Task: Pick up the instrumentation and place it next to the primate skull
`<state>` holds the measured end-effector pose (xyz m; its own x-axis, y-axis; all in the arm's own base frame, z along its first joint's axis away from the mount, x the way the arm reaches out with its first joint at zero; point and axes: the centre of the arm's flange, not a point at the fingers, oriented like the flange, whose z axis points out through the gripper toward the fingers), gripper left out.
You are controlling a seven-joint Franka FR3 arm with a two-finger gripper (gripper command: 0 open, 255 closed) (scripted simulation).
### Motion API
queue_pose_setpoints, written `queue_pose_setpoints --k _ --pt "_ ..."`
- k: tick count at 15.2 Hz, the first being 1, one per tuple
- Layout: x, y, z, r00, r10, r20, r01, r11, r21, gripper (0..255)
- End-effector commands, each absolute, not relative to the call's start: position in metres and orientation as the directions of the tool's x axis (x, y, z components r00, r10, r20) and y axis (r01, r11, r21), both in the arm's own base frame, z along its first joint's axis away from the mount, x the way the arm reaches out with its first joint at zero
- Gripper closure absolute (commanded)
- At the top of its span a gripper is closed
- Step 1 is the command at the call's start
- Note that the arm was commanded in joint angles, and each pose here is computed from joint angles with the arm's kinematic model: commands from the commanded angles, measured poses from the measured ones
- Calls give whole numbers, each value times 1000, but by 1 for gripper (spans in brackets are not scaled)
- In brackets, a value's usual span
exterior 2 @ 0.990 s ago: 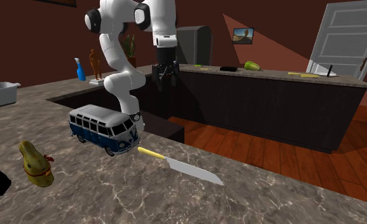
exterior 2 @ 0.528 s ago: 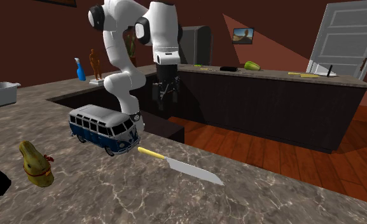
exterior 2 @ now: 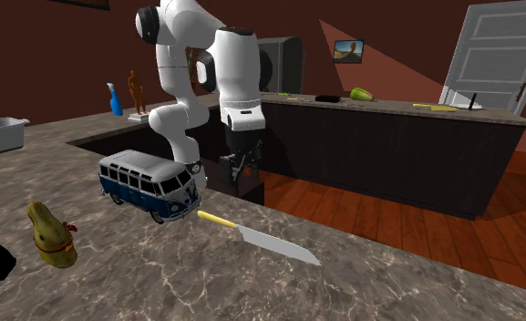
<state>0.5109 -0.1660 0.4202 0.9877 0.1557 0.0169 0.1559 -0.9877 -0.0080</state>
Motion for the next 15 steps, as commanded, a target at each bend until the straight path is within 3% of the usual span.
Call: queue_pose_setpoints --k 1,6,15 --pt "526 -180 405 987 163 19 163 -987 -5 0" --pt "567 -215 370 984 177 22 178 -984 -2 0" --pt "568 -214 330 984 177 22 177 -984 -2 0"
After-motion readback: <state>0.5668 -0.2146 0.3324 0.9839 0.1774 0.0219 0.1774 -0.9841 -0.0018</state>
